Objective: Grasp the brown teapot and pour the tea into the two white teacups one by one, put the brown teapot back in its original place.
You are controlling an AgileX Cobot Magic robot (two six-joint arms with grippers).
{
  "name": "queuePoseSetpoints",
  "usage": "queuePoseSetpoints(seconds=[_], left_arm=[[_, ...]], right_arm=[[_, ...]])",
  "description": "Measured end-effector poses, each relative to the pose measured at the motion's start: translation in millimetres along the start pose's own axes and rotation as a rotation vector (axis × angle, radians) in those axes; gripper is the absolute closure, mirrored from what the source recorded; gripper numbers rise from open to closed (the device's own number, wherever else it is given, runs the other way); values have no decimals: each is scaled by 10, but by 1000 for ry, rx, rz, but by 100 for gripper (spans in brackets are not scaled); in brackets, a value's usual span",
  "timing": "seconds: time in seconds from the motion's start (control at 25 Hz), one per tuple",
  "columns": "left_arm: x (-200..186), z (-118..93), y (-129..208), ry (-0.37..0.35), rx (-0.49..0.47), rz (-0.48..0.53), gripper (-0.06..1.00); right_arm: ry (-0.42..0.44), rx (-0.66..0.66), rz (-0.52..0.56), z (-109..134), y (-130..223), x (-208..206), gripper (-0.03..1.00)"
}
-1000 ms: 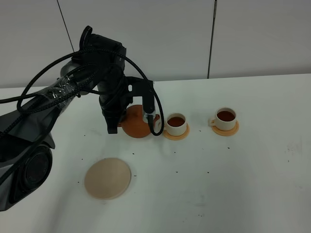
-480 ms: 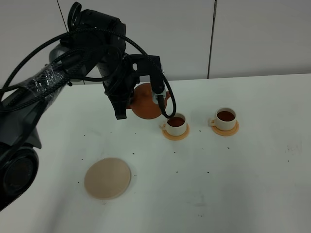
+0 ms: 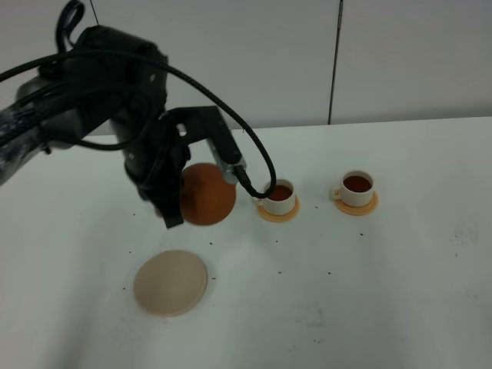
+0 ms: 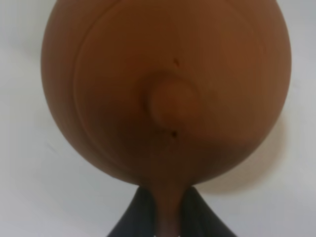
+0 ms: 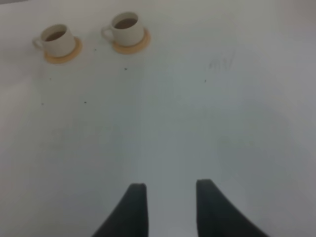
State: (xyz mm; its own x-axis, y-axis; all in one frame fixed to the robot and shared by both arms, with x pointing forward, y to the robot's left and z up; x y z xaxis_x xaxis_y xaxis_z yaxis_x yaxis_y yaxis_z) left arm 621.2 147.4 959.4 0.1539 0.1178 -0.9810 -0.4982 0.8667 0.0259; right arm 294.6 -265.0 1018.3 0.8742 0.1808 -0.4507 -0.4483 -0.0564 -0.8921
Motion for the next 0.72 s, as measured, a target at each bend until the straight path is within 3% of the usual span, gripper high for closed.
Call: queuePoseSetpoints(seconds=[0.2,0.4,0.52,0.72], left_arm=[[128,-324,307,86,-307,82,77],[298,-551,572,104,-550,171,77],[439,-627,631,96,-667,173,77],[616,-584,563,48,-845,76,77]], right_arm=[[0,0,0,0,0,0,73],[0,0,0,0,0,0,73],[0,0,0,0,0,0,73],[0,0,0,0,0,0,73]])
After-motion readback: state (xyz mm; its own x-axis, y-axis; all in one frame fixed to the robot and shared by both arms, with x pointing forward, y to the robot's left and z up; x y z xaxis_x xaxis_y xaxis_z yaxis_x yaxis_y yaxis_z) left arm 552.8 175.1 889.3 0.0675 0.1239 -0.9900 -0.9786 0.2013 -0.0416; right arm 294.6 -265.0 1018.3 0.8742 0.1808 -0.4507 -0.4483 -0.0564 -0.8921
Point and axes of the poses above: a point on each arm's last joint axis where the gripper is mounted, x pointing out along that axis toward the gripper, z along the wrist's bending axis when the last joint is at zero, y = z × x, the point moved 7 cm from there along x, pointing out along that axis toward the gripper, and after that the axes turned 5 degrees about -x, right-handed, at the moved point
